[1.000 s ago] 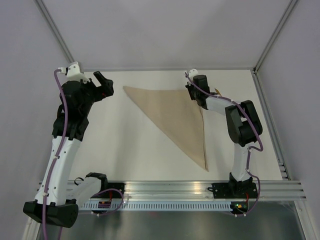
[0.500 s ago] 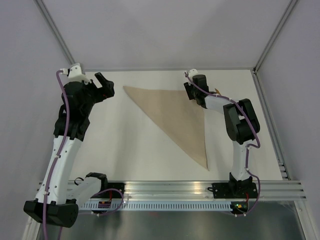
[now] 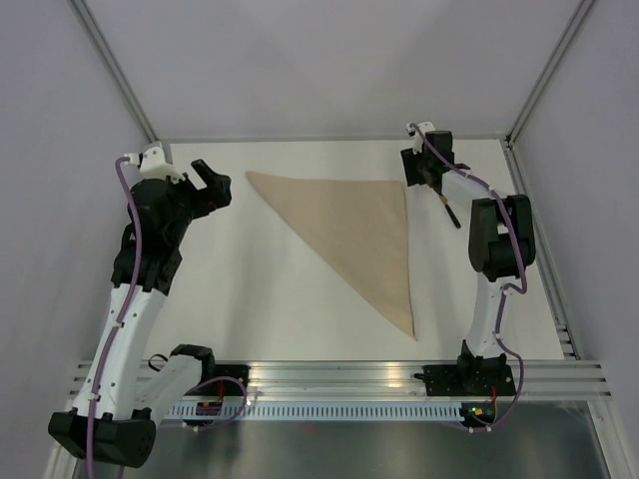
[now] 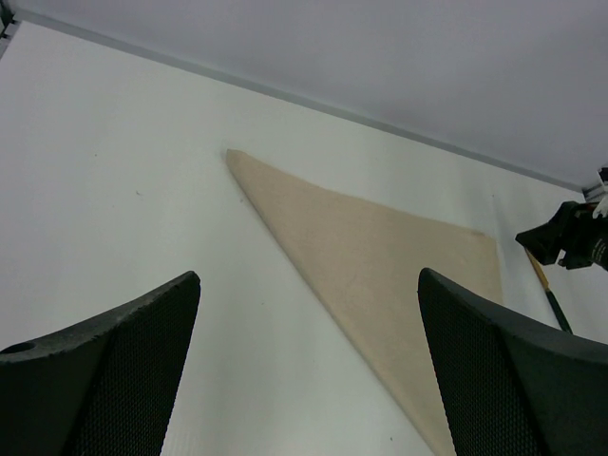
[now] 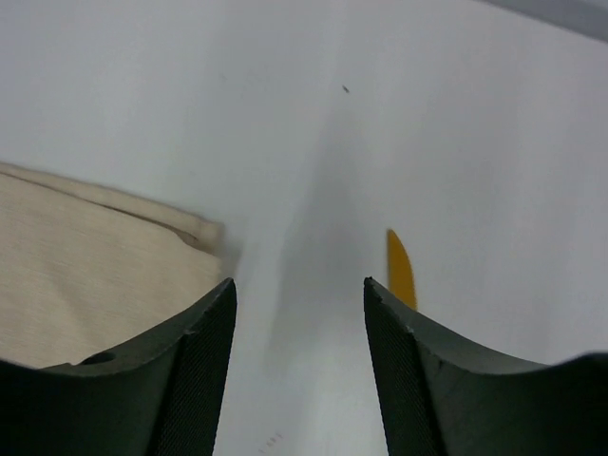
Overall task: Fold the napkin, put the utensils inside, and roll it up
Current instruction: Grab a utensil with the right arm
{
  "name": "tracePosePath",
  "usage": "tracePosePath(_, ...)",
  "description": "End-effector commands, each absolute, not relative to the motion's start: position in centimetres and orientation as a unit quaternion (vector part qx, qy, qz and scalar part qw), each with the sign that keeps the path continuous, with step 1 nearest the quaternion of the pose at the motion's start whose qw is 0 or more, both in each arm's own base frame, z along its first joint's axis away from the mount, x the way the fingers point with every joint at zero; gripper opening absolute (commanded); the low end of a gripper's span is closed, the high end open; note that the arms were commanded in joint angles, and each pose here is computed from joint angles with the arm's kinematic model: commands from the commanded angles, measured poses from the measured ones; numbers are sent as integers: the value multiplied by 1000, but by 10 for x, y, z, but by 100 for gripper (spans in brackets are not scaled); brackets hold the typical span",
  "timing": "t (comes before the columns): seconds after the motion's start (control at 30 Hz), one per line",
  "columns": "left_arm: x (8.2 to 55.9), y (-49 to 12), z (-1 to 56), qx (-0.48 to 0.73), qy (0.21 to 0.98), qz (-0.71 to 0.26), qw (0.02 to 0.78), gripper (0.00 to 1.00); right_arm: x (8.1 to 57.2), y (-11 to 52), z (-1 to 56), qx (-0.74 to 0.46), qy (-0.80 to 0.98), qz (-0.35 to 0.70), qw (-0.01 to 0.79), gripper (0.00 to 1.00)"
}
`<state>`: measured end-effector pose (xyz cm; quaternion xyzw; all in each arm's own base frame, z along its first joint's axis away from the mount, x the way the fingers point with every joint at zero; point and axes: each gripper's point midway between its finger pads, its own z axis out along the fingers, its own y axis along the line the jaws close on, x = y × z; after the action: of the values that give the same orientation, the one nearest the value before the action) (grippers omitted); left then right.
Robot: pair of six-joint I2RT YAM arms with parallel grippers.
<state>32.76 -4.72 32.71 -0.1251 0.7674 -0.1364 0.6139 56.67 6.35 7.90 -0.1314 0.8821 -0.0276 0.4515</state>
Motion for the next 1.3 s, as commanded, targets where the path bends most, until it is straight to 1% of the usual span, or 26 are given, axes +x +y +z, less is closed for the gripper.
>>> tracePosePath(0.0, 322, -54, 344, -131, 741, -173, 635, 100, 536, 16, 74, -120, 910, 4, 396, 61)
tracePosePath(0.03, 321, -54, 344, -131, 739, -177, 637, 100, 530, -10, 69, -105, 916, 9, 387, 59)
tracePosePath(0.17, 319, -57, 339, -129, 738, -185, 635, 100, 508, -47, 53, -100, 928, 23, 358, 58)
tracePosePath(0.23, 320, -58, 333, -130, 742, -187, 631, 100, 499, -54, 47, -105, 931, 28, 348, 57)
tracePosePath(0.43, 321, -60, 325, -128, 746, -191, 625, 100, 487, -48, 41, -112, 933, 44, 339, 57)
tracePosePath(0.83, 324, -60, 326, -126, 746, -189, 626, 100, 489, -57, 45, -72, 933, 43, 349, 57)
tracePosePath(1.13, 326, -67, 324, -120, 748, -203, 620, 100, 485, -44, 70, -68, 924, 74, 368, 55)
tracePosePath(1.27, 327, -67, 325, -119, 747, -205, 621, 100, 483, -39, 65, -68, 928, 80, 358, 54)
